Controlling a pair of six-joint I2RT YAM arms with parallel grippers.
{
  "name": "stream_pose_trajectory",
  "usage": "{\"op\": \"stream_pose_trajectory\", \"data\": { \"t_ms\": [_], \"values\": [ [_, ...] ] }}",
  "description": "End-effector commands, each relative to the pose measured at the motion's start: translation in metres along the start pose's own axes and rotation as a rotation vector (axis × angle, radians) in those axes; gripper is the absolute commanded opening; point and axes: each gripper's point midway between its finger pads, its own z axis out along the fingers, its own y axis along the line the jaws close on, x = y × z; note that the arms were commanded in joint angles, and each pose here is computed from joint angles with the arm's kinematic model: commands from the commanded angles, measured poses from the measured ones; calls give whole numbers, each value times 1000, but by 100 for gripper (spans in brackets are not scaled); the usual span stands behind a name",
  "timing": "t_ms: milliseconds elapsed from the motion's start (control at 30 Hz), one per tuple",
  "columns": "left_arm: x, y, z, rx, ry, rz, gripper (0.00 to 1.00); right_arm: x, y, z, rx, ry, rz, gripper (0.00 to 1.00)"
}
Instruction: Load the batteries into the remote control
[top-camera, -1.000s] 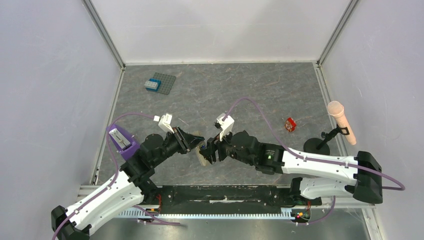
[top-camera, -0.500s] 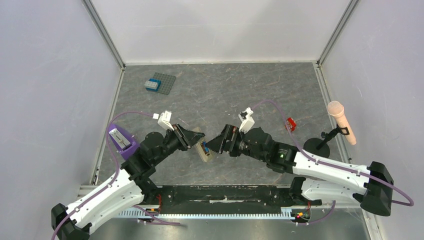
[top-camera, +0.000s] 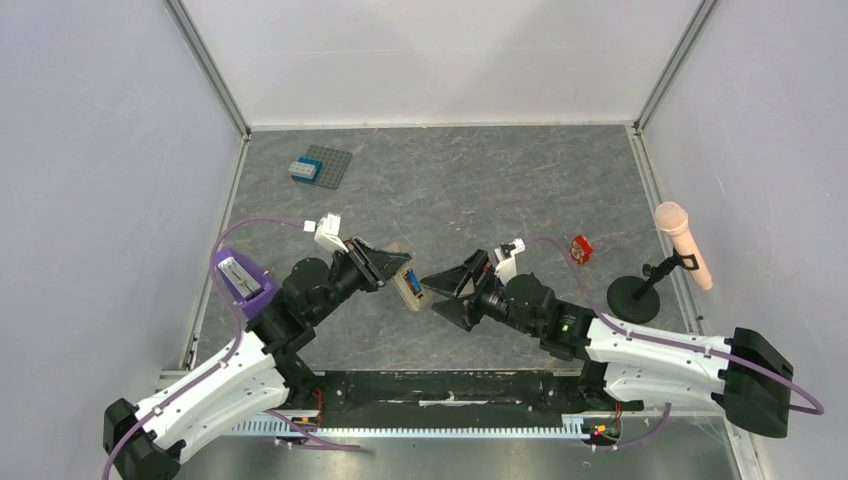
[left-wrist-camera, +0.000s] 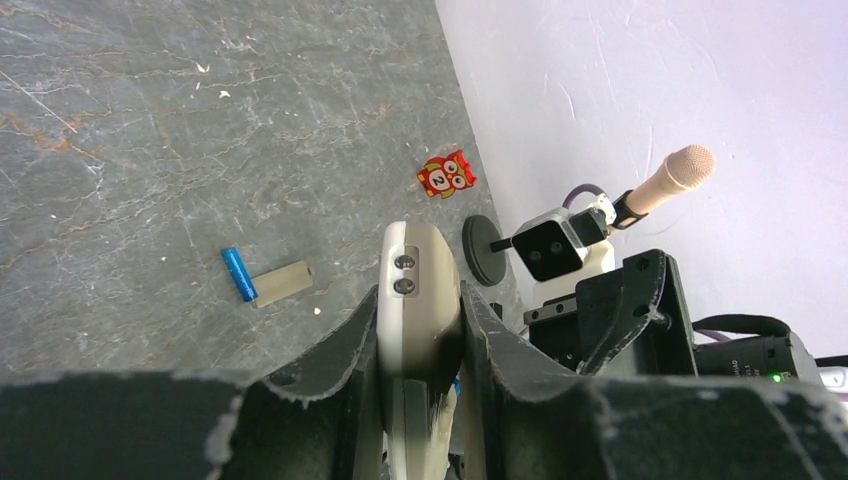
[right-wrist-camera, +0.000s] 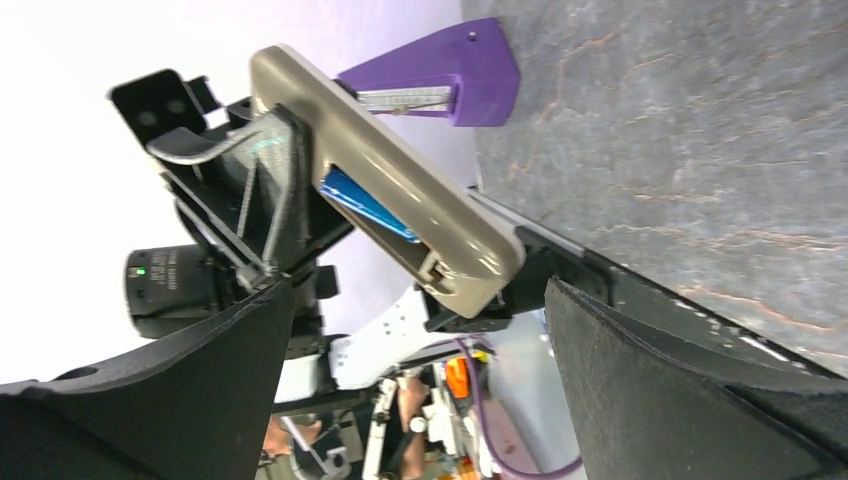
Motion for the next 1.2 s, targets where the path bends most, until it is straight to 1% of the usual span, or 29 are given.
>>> {"op": "stream_pose_trajectory", "data": {
  "t_ms": [0,300,567,800,933,967,1033,1100,1167],
  "values": [
    [-25,-33,1,94,-79,-45,2,-7,36,1,-130,-30,128,98],
    [-17,-38,3,131,-38,-29,2,-3,44,10,-154,-8,171,98],
    [-6,-47,0,194,17,26,2,-3,49,15,-176,-1,186,98],
    [-4,-46,-2,203,24,41,2,-1,48,14,-202,22,209,98],
    [-4,-47,-3,208,25,44,2,-2,46,11,-224,21,228,84],
    [-4,-47,-3,208,26,44,2,-3,47,10,-230,21,228,78],
    [-3,-47,-4,211,27,45,2,-3,48,10,-236,20,229,72],
    [-2,-47,-4,215,32,48,2,-4,49,9,-241,19,228,74],
    [-1,-47,-4,219,40,55,2,-4,49,10,-242,20,227,79]
  ]
}}
